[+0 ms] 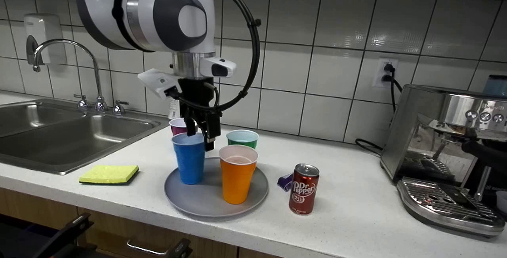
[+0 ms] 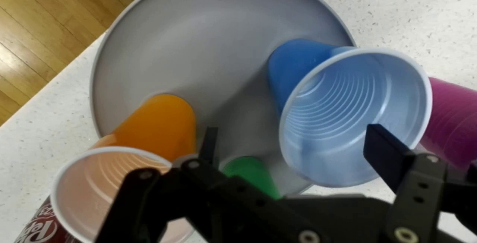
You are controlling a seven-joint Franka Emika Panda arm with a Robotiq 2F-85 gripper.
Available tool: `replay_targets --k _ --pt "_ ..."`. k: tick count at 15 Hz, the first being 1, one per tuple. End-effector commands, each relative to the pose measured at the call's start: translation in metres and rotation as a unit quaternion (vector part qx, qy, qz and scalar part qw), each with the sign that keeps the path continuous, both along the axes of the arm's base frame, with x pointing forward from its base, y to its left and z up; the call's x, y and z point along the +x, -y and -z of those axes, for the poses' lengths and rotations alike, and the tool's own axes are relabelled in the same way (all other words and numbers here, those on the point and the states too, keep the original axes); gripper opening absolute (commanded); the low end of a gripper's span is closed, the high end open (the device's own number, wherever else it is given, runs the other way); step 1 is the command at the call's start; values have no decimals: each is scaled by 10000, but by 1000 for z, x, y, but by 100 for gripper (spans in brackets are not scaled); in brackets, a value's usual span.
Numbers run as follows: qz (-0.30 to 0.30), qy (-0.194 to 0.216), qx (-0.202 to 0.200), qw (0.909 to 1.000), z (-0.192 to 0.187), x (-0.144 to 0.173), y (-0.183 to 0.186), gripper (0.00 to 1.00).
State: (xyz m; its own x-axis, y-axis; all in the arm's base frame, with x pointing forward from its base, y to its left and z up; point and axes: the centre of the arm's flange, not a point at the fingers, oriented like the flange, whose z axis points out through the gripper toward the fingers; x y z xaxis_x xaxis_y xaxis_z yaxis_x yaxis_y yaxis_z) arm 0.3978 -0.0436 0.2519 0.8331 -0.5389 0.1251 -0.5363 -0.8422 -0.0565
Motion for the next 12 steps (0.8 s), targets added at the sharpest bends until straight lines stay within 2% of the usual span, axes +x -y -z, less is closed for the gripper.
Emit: replay_targets --k 1,8,12 --pt "-107 135 91 9998 -21 -1 -2 100" --pt "-132 386 192 9990 -39 27 -10 100" --pt "-281 557 247 9977 -48 53 -5 100"
